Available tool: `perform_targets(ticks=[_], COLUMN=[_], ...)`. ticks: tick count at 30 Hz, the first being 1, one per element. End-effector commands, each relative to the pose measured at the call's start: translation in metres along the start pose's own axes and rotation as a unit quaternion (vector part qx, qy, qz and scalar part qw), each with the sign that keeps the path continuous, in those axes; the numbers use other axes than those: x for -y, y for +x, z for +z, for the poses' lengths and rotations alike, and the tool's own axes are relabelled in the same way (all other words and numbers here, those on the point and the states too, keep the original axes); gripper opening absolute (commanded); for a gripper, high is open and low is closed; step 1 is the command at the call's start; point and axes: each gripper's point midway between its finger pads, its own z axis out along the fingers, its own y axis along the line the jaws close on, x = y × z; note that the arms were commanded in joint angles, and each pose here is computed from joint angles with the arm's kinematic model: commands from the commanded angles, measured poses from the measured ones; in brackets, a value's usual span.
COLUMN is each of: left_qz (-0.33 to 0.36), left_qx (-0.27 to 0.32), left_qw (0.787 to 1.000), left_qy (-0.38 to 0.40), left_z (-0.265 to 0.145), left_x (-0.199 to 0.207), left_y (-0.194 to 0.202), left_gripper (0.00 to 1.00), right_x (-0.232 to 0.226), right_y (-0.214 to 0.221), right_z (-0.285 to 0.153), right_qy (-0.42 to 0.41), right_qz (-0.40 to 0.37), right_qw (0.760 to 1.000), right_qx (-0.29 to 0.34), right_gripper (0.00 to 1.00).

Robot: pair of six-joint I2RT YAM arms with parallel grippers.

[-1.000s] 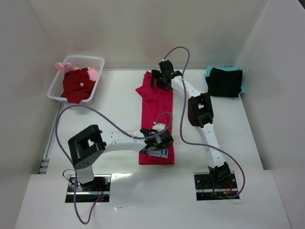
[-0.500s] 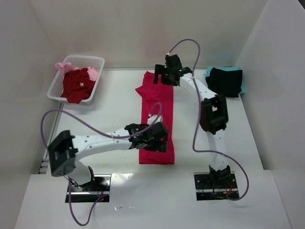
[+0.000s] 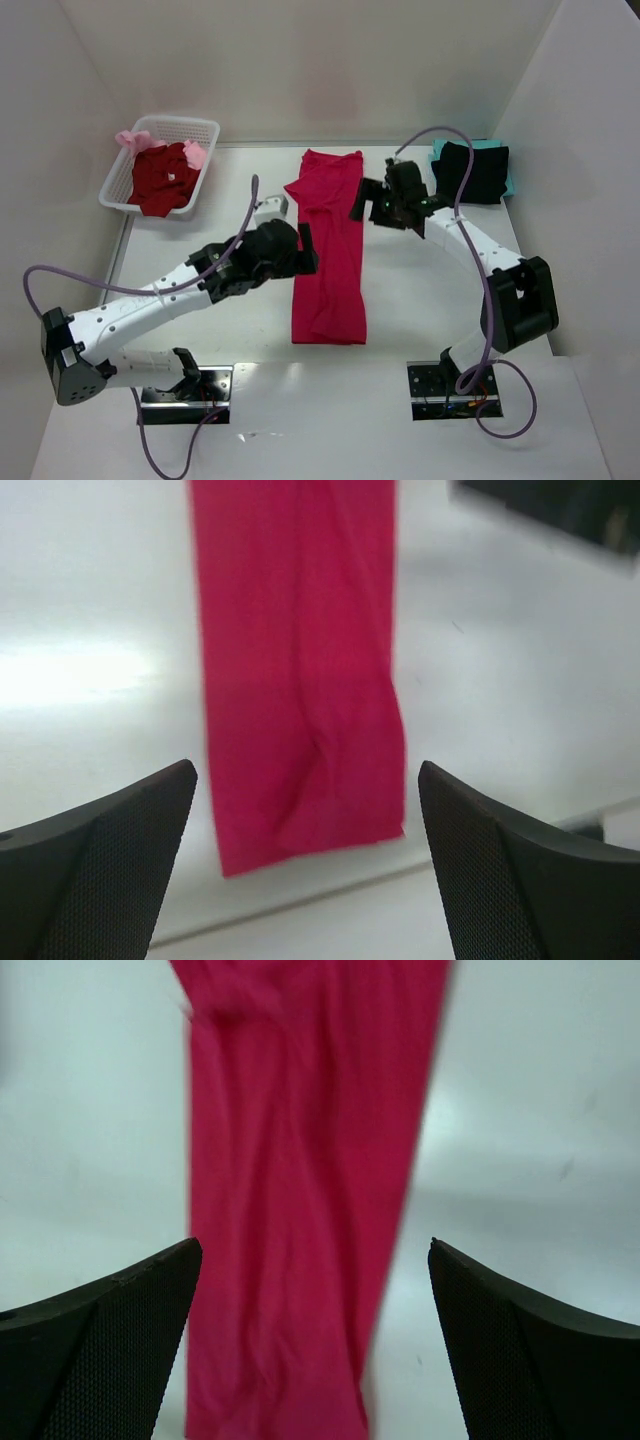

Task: Fold and stack the t-shirts

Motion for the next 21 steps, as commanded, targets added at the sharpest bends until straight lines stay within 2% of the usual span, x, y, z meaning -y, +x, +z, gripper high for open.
perform_targets(ticks=[1,3,4,5,6,8,9,10,12,13,16,19,21], left_qz=[-0.002,-0.012,-0.034,-0.039,-0.036,-0.026,-0.013,0.01,0.029,0.037,0.061,0.068,0.057], left_qx=[0.028,0.032,0.061,0.065,0.046,0.038,0.017,-0.04,-0.097,-0.145,-0.196,-0.209,-0.23], left_qw=[0.999,0.999,0.998,0.997,0.996,0.993,0.992,0.99,0.983,0.976,0.963,0.956,0.954], left_qy=[-0.033,-0.015,0.005,0.024,0.073,0.107,0.123,0.138,0.156,0.159,0.174,0.195,0.187], left_z=[0.013,0.015,0.015,0.015,0.014,0.023,0.026,0.037,0.046,0.054,0.061,0.057,0.058], left_x=[-0.029,-0.034,-0.037,-0.036,-0.024,-0.025,-0.02,-0.018,-0.014,-0.013,0.003,0.025,0.023], left_y=[-0.032,-0.046,-0.07,-0.076,-0.073,-0.073,-0.064,-0.04,-0.018,0.006,0.04,0.056,0.073], left_gripper=[0.99,0.99,0.99,0.99,0.99,0.99,0.99,0.99,0.99,0.99,0.99,0.99,0.99], right_x=[0.001,0.004,0.002,0.006,0.006,0.009,0.006,0.007,0.001,0.0,-0.007,-0.015,-0.017], right_y=[0.038,0.058,0.063,0.067,0.065,0.061,0.056,0.053,0.039,0.037,0.025,0.019,0.015], right_z=[-0.01,-0.008,-0.01,-0.009,-0.008,-0.002,0.0,0.003,0.015,0.02,0.045,0.057,0.059], right_qy=[-0.021,-0.022,-0.025,-0.017,-0.016,-0.007,-0.01,-0.005,-0.008,-0.007,-0.012,-0.021,-0.024], right_qz=[0.015,0.024,0.02,0.026,0.025,0.025,0.024,0.024,0.018,0.018,0.019,0.023,0.023], right_qw=[0.999,0.998,0.997,0.997,0.998,0.998,0.998,0.999,0.999,0.999,0.999,0.999,0.999], right_qx=[-0.041,-0.06,-0.064,-0.066,-0.06,-0.055,-0.049,-0.046,-0.032,-0.033,-0.038,-0.042,-0.037], right_gripper=[1.0,1.0,1.0,1.0,1.0,1.0,1.0,1.0,1.0,1.0,1.0,0.98,0.98])
